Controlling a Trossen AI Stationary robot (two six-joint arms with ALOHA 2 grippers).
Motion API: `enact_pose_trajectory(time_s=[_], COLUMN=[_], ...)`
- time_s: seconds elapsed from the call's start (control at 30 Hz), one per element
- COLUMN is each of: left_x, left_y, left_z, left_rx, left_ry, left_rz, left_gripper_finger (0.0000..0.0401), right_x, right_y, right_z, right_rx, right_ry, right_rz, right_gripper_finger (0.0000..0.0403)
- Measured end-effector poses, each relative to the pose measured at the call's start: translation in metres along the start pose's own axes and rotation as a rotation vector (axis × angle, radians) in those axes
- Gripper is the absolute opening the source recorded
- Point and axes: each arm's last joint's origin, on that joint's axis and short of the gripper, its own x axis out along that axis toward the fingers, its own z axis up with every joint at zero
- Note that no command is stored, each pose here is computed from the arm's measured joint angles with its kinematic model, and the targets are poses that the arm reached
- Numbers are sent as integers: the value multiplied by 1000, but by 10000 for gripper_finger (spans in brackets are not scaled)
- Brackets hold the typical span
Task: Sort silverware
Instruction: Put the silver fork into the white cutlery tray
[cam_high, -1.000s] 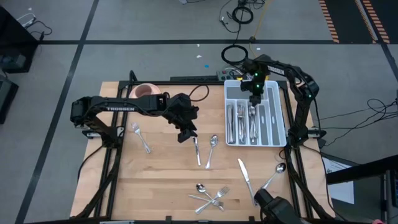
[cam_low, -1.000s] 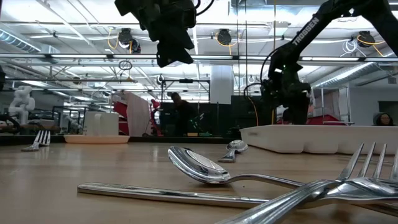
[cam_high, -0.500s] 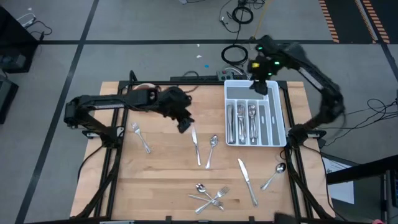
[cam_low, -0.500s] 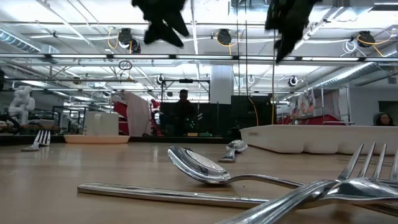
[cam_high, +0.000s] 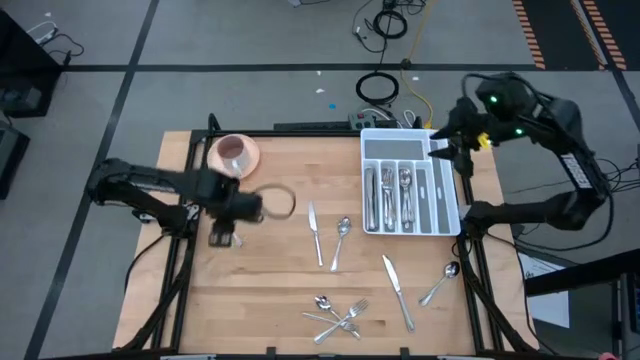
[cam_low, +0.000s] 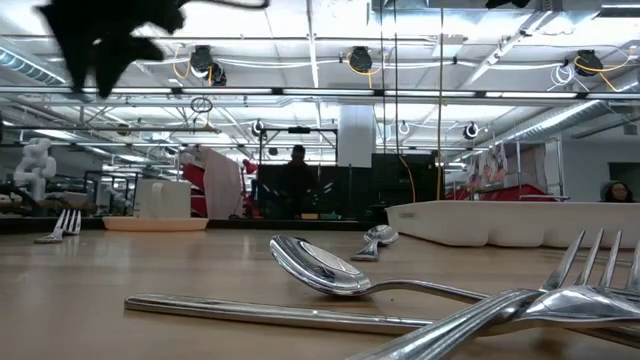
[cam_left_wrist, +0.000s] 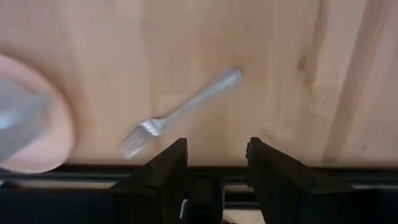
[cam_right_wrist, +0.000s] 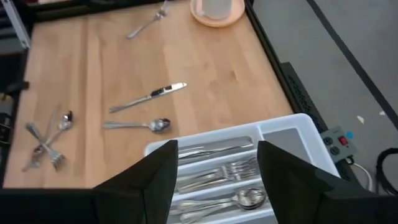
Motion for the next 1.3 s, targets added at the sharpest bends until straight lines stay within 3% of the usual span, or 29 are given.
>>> enact_pose_trajectory(time_s=[0.13,0.2,0.27,0.37,0.43,0.53,0.67,0.8,1.0,1.3], left_x=[45,67,86,111,123,134,139,138,142,176], left_y=[-18,-19,-13,-3,-1,2,5,11,19,32], left_z=[-3,-4,-8,-19,-25,-29,-29,-25,-29,-38], left_rx=[26,-116,-383,-909,-1194,-1478,-1758,-1878,-1937,-2043], left_ry=[-3,-12,-12,25,46,54,2,-97,-82,-100], left_rz=[-18,40,101,153,152,144,144,151,179,76], left_gripper_finger=[171,171,171,171,171,171,171,171,171,171], right_x=[-8,-9,-8,-7,-5,-2,1,5,6,6], right_y=[6,7,7,6,5,4,3,2,1,1], right_z=[-4,-4,-4,-3,-2,-1,1,3,3,3], right_rx=[32,57,89,125,135,153,158,157,155,134], right_ry=[-24,-26,-25,-20,-15,-7,2,11,15,16], right_rz=[5,4,4,5,6,8,14,17,20,22], right_gripper_finger=[213,213,213,213,213,213,213,213,213,212])
